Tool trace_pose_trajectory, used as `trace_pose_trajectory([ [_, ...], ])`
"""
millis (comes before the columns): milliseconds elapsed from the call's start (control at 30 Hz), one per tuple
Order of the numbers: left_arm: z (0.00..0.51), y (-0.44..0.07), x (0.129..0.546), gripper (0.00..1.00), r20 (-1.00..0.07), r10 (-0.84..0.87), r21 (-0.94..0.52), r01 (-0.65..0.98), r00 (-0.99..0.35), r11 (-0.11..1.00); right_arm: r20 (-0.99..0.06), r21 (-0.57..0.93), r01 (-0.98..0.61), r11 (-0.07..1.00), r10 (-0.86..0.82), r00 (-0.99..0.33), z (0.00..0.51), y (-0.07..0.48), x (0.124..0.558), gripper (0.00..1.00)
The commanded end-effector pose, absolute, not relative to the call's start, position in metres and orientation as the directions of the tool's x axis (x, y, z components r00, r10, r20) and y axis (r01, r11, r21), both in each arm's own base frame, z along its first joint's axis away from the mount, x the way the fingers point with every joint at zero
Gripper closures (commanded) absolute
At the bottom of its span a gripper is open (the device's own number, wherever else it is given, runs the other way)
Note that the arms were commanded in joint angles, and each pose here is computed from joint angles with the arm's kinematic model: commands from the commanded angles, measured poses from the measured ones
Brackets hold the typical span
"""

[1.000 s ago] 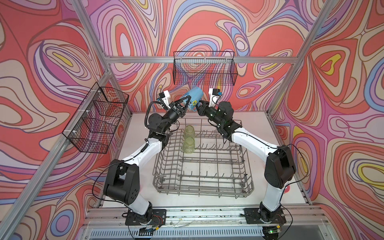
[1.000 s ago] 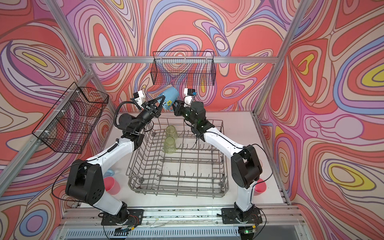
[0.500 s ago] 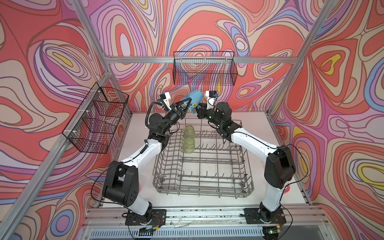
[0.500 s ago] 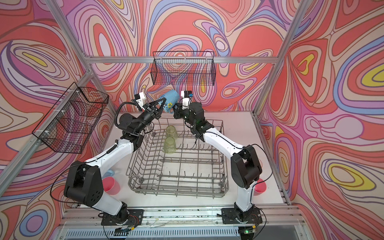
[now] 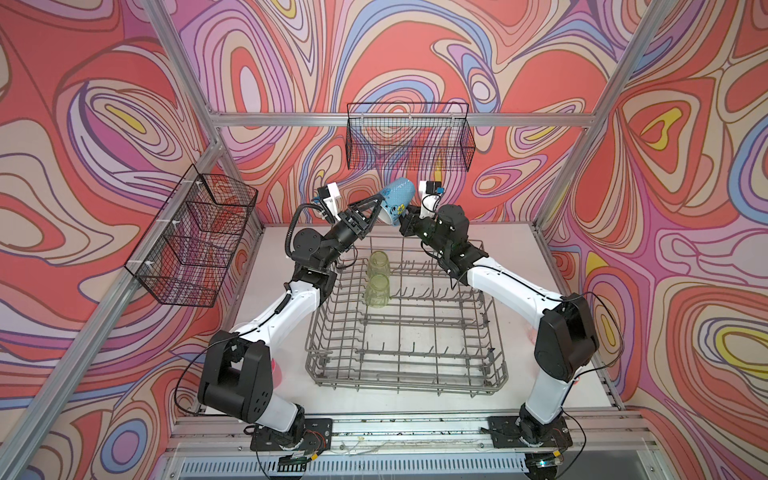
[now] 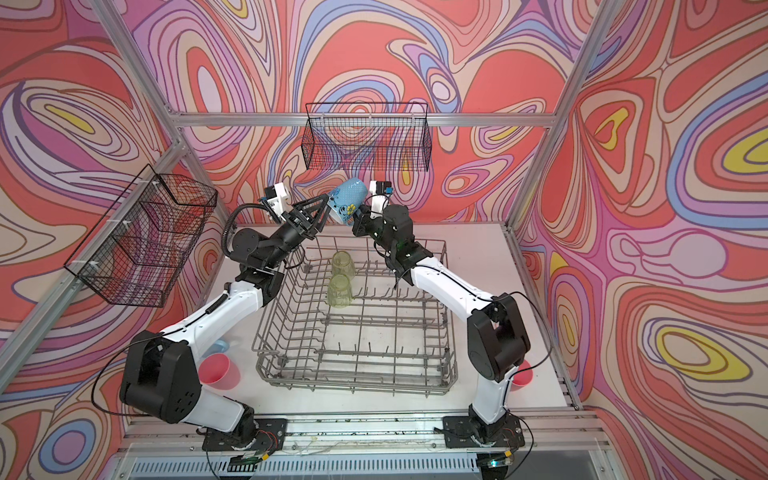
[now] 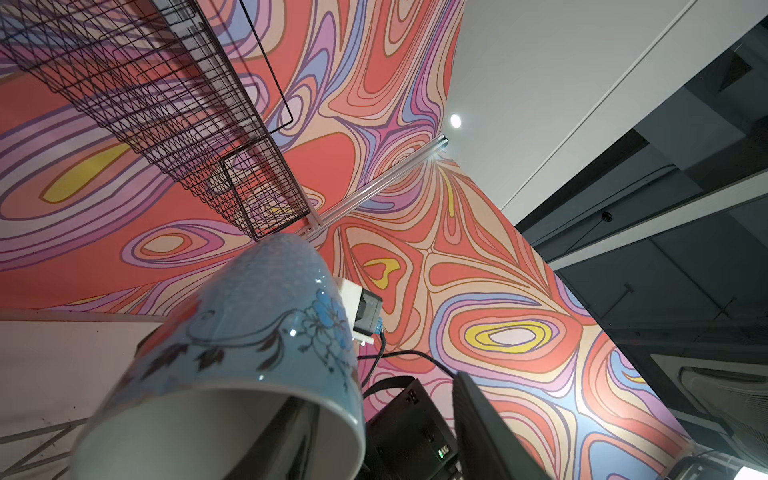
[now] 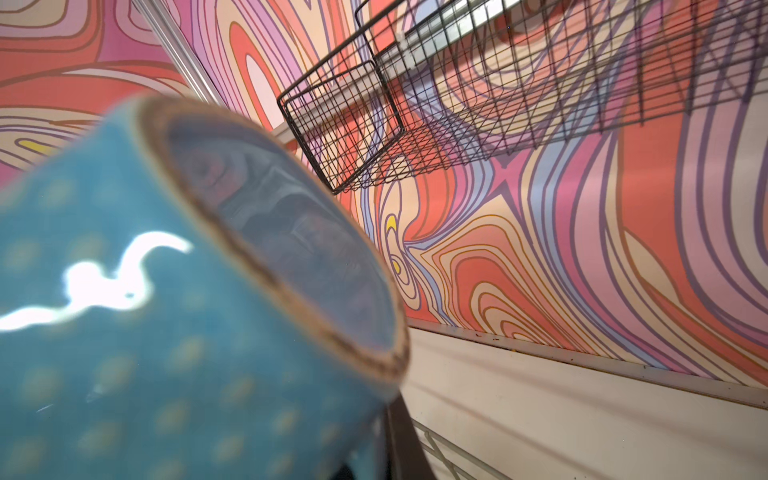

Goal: Load the cups into the dish rack
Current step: 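Grasp the blue mug with the right gripper and release the left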

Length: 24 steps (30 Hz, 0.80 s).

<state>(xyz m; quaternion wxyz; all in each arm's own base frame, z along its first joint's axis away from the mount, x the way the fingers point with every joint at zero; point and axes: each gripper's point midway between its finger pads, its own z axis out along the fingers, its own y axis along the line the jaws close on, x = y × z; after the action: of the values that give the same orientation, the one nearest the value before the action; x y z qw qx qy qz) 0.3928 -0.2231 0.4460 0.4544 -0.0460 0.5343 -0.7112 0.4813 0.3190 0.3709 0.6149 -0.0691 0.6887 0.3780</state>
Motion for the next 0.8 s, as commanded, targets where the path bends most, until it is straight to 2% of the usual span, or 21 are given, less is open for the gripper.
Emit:
trace_pose_trajectory([
  [0,0.458,-0.221,0.375,0.36,-0.462,-0.686,-0.767,0.641,-0.562,-0.009,-0.894,0.406,-0.579,0.708,0.439,-0.09,0.431,0.298,0.467,1.0],
  [200,0.449,-0.221,0.369,0.29,-0.487,-0.665,-0.781,0.623,-0.567,0.04,-0.927,0.331,-0.547,0.769,0.373,-0.036,0.434,0.288,0.465,1.0],
  [333,0.443,-0.219,0.363,0.26,-0.527,-0.642,-0.785,0.609,-0.557,0.116,-0.959,0.25,-0.501,0.829,0.284,-0.009,0.427,0.278,0.464,1.0],
  [600,0.418,-0.206,0.358,0.18,-0.617,-0.568,-0.78,0.523,-0.545,0.345,-0.996,0.08,-0.398,0.914,0.091,0.009,0.404,0.254,0.458,1.0],
  [767,0.407,-0.177,0.36,0.12,-0.644,-0.525,-0.764,0.443,-0.556,0.469,-1.0,0.006,-0.358,0.934,0.001,-0.013,0.391,0.241,0.45,1.0],
])
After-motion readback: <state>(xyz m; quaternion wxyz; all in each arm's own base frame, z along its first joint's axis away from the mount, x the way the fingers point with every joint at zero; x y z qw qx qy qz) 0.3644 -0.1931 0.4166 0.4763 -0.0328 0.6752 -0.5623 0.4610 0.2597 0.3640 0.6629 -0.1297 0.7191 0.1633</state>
